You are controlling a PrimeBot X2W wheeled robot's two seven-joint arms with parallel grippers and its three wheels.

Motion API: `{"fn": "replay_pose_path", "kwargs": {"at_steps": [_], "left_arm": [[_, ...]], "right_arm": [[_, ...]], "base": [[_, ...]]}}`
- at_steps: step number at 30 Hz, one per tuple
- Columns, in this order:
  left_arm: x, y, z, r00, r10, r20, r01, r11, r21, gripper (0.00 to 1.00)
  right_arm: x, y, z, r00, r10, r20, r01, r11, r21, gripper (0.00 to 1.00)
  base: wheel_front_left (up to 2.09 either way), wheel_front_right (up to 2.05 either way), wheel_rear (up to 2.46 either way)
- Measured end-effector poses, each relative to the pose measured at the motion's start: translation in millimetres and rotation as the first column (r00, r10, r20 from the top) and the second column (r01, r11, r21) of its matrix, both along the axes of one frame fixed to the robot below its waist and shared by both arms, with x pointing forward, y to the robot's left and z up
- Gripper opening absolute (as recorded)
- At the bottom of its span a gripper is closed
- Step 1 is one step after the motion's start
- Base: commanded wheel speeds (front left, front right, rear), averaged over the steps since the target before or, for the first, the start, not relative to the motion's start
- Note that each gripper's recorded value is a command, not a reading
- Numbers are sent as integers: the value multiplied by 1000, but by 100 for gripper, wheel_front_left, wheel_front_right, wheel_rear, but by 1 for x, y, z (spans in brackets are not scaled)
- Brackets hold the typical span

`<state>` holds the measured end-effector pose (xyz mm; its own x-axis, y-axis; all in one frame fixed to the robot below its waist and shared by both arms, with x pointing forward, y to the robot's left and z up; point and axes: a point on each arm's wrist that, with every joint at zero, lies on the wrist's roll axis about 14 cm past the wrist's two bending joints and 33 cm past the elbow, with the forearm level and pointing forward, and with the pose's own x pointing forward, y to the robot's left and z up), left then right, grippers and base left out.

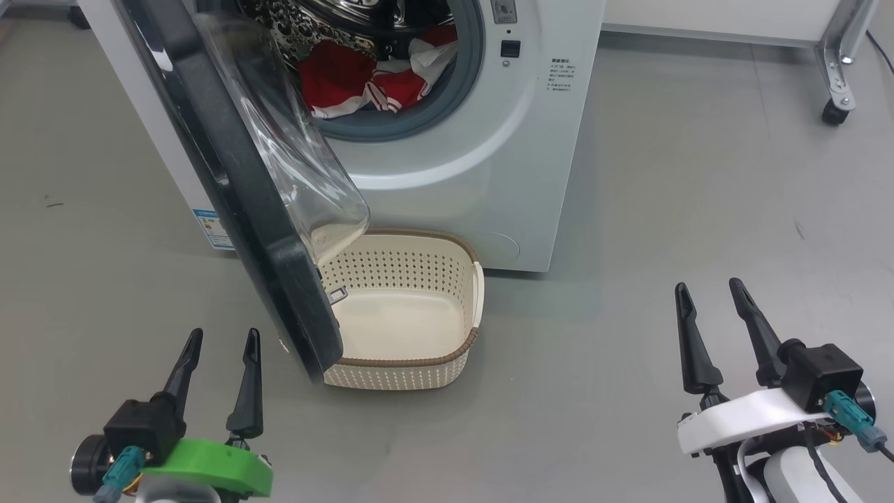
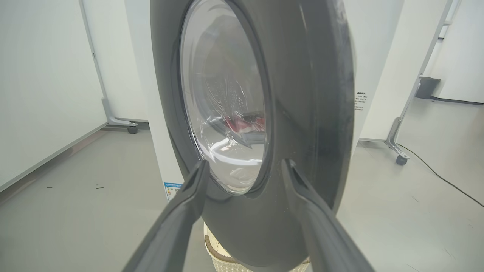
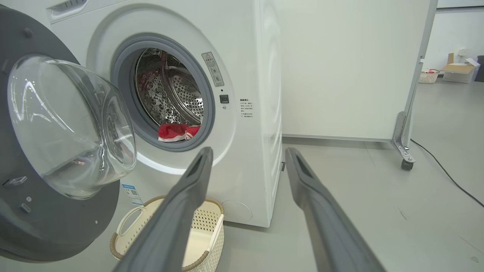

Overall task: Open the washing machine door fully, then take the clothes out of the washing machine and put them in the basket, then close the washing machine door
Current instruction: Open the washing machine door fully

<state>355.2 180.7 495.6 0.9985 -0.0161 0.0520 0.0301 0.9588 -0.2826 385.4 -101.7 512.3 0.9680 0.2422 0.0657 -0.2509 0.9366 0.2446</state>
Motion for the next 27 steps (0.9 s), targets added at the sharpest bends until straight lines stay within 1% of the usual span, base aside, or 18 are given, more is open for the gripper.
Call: {"fn": "replay_pose_path", "kwargs": {"at_steps": [17,27], "left_arm": [[0,1,-2,1000,5,-7,-5,1000,1,100],[1,1,-5,1000,3,-16,-3,1000,5,100]], "right_arm": [[-11,1,-15,999,-9,-35,9,1000,-11,100],[-9,0,-14,999,-16,-29,16,1000,-4,100]], "base": [[0,0,0],[0,0,0]]}}
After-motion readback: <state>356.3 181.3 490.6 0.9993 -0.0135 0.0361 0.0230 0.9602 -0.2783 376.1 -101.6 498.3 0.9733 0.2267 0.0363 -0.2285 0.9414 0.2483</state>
